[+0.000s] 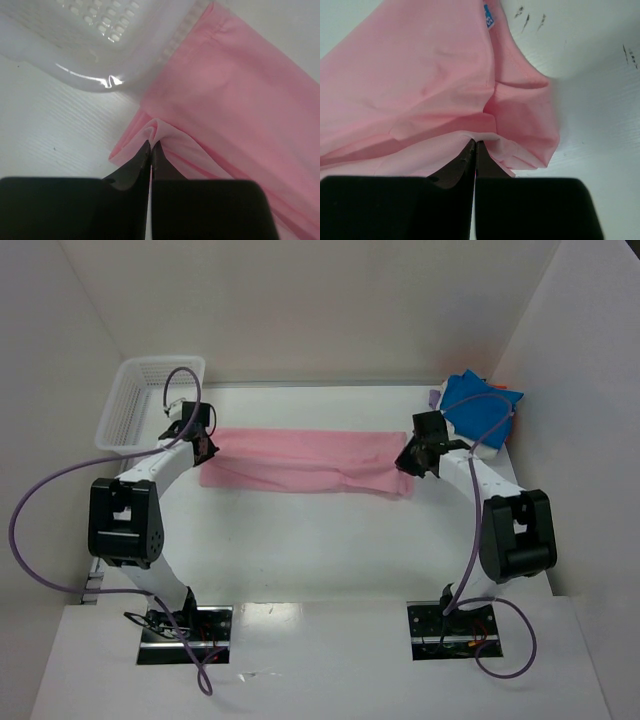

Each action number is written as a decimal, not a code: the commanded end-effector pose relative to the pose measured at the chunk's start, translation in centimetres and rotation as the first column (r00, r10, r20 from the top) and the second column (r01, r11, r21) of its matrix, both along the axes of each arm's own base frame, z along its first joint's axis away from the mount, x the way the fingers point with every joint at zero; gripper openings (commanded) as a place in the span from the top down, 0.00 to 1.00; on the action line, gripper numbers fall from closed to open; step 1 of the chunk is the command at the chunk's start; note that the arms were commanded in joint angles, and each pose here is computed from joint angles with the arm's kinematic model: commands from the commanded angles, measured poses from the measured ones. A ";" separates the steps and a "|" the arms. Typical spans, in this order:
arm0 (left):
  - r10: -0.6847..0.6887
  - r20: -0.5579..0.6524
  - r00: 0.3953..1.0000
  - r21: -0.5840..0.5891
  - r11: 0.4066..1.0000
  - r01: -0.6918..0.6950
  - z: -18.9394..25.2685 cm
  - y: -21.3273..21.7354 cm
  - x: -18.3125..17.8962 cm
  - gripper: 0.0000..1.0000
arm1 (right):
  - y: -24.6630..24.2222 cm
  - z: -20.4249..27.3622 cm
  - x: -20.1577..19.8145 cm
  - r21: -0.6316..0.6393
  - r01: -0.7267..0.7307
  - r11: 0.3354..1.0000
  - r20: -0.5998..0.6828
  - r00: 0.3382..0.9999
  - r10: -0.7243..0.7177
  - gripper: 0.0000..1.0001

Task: Fold and stack the t-shirts
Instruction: Fold the other side of the tshirt into a rectangle

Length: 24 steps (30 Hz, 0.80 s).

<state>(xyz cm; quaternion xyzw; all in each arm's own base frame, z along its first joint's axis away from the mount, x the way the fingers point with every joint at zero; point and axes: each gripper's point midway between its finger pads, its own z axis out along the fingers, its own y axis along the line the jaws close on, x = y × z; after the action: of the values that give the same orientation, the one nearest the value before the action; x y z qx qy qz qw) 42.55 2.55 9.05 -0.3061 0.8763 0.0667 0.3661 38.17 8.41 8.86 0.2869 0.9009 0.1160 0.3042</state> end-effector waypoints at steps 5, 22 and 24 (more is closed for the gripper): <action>0.054 0.067 0.996 0.070 0.996 -0.059 1.2 2.1 3.1 1.00 | -0.7 1.2 4.3 -0.031 -0.004 1.000 0.097 0.995 0.007 1.00; 0.121 0.007 0.993 0.122 0.985 -0.121 -2.2 3.6 3.9 1.00 | -0.1 -1.3 6.9 -0.046 -0.045 0.998 0.077 0.996 0.049 0.97; 0.121 0.019 0.992 0.120 0.985 -0.123 -2.1 3.6 4.3 1.00 | -0.1 -0.9 7.3 -0.051 -0.052 0.997 0.094 0.994 0.057 0.97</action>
<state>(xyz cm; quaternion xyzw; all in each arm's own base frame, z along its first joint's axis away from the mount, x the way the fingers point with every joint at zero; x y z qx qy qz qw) 45.32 4.32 5.54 -0.3192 0.8712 0.1171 0.3541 42.44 9.31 5.57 0.2536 0.9127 0.1187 0.2975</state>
